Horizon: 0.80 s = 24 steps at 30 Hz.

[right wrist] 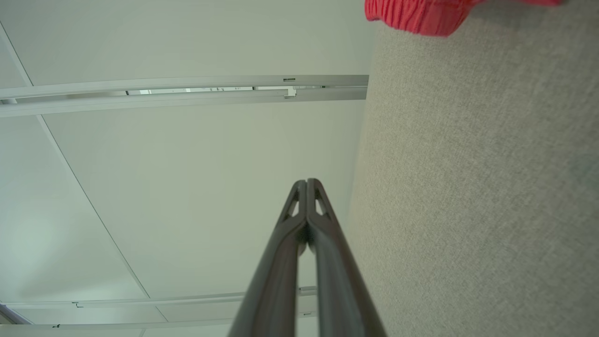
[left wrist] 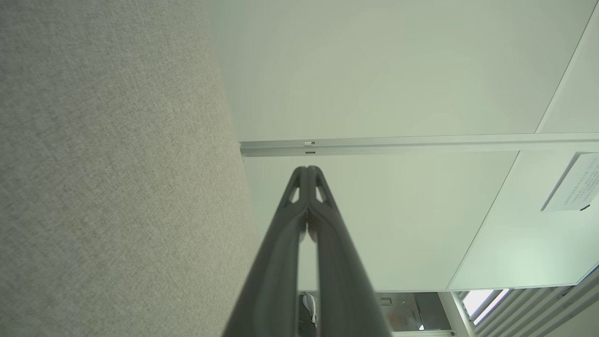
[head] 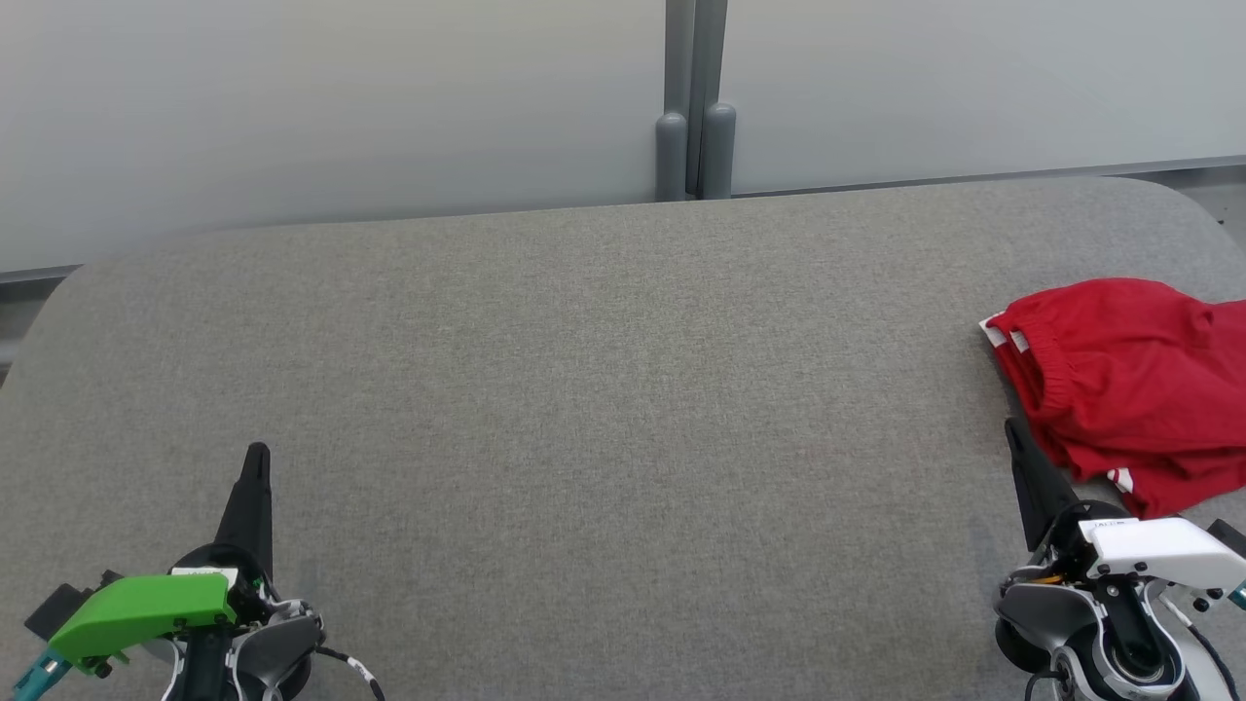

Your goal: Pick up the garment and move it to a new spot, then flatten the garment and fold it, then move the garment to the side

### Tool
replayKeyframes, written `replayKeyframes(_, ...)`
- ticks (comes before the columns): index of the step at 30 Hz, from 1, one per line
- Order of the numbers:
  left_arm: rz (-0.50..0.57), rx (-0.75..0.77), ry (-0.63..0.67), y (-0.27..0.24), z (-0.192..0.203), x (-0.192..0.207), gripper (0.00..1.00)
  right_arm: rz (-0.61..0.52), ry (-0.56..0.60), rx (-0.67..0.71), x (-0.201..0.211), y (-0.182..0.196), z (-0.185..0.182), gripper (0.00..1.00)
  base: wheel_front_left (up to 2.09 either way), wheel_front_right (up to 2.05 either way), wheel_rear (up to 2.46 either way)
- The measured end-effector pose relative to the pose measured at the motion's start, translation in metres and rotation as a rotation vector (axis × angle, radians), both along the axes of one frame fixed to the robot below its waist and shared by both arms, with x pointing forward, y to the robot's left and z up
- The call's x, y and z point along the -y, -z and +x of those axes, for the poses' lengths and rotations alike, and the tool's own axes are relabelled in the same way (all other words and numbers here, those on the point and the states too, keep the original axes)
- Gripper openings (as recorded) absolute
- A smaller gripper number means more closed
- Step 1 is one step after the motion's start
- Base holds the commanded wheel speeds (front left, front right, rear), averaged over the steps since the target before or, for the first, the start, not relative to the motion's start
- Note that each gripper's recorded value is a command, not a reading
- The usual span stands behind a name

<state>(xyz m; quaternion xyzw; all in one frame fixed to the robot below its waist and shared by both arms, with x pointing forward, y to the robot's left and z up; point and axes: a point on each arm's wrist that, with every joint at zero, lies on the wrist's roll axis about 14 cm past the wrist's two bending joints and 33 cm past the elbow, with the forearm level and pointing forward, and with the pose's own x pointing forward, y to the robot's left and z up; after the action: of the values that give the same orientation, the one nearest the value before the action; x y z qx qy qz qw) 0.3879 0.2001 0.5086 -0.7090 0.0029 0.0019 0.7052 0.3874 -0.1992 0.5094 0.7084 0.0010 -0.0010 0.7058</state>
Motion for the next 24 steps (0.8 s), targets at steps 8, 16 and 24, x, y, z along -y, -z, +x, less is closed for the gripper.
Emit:
replayKeyframes(8,0.0,0.0,0.0,0.0,0.0,0.0,0.0,0.0,0.0,0.0,0.0,0.0,0.0,0.0,0.0,0.0,0.0)
replayKeyframes(16,0.0,0.0,0.0,0.0,0.0,0.0,0.0,0.0,0.0,0.0,0.0,-0.0001,0.0,0.0,0.0,0.0,0.0)
replayKeyframes(24,0.0,0.0,0.0,0.0,0.0,0.0,0.0,0.0,0.0,0.0,0.0,0.0,0.0001,0.0,0.0,0.0,0.0)
